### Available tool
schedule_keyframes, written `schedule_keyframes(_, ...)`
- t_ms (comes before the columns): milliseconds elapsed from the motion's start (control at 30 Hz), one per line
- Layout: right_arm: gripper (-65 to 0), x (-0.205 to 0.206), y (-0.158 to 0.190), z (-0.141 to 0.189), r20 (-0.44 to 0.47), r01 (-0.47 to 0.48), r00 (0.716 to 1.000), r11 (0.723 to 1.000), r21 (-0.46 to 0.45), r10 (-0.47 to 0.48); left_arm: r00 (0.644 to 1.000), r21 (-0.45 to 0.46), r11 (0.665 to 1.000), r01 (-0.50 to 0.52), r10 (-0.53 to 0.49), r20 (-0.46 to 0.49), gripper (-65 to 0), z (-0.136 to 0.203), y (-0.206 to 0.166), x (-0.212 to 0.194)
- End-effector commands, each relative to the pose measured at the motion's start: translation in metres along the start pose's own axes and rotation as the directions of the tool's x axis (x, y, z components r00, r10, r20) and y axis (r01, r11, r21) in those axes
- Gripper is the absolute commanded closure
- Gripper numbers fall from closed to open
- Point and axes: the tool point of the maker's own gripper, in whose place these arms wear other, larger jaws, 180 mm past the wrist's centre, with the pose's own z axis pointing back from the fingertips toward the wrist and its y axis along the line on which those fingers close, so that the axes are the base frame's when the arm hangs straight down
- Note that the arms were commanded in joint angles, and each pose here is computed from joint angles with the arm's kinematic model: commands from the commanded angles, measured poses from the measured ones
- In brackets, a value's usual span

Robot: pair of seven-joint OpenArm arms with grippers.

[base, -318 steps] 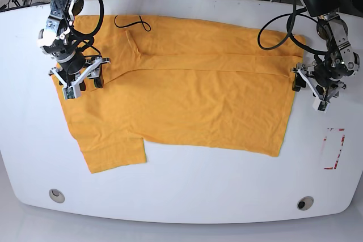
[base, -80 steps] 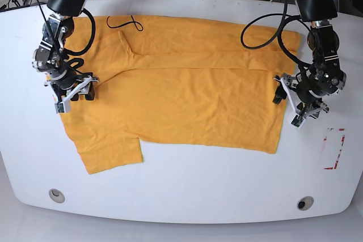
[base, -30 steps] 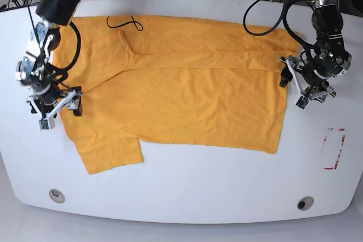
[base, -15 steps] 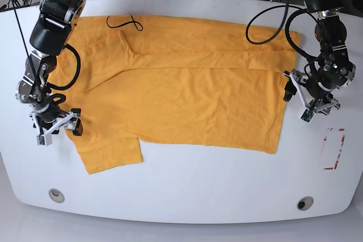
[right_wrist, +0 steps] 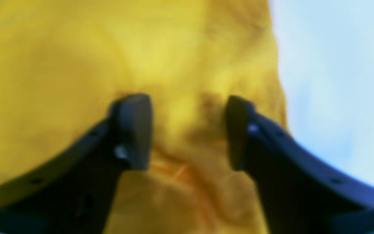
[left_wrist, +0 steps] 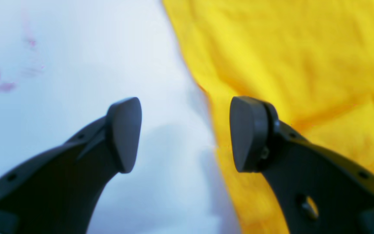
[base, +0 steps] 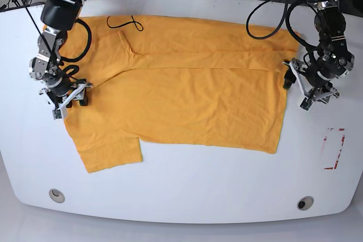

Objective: Fold the T-shirt properly
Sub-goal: 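Grasp the side edge near the sleeve with the right gripper and drag it outward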

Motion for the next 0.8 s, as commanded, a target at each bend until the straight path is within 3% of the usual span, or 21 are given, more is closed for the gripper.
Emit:
schedule_keyframes(0, -22.7, -0.004, -0.004, 0.008, -0.028, -0.042, 0.999, 0.999, -0.017, 0.041, 1.000, 0.005, 1.000, 0.013, -0.013, 0.011, -39.8, 0.003, 0.001, 0.003)
schedule_keyframes(233, -5.4, -0.019, -0.009, 0.009, -0.056, -0.015, 0.998, 1.000, -0.003, 0.015, 1.000, -0.003, 1.000, 0.025, -0.025, 0.012, -39.4, 0.004, -0.009, 0.003)
schedule_keyframes(367, -5.2, -0.022, -0.011, 0.013, -0.054, -0.018, 0.998, 1.000, -0.001, 0.018, 1.000, -0.013, 0.999, 0.030, -0.030, 0.007, -39.3, 0.004, -0.016, 0.000)
schedule_keyframes(500, -10.7, -0.025, -0.006, 0.022, -0.051, -0.036, 0.998, 0.999, 0.005, 0.036, 0.999, -0.026, 0.999, 0.042, -0.042, -0.002, -38.9, 0.005, -0.027, -0.005)
schedule_keyframes(567, -30.6, -0.022, 0.002, 0.038, -0.036, -0.070, 0.997, 0.997, 0.017, 0.071, 0.999, -0.022, 0.999, 0.040, -0.040, -0.018, -39.4, 0.006, -0.025, -0.013)
schedule_keyframes(767, -42.5, -0.018, 0.008, 0.046, -0.030, -0.100, 0.994, 0.995, 0.026, 0.101, 0.999, -0.005, 0.999, 0.034, -0.034, -0.014, -39.9, 0.009, -0.018, -0.012)
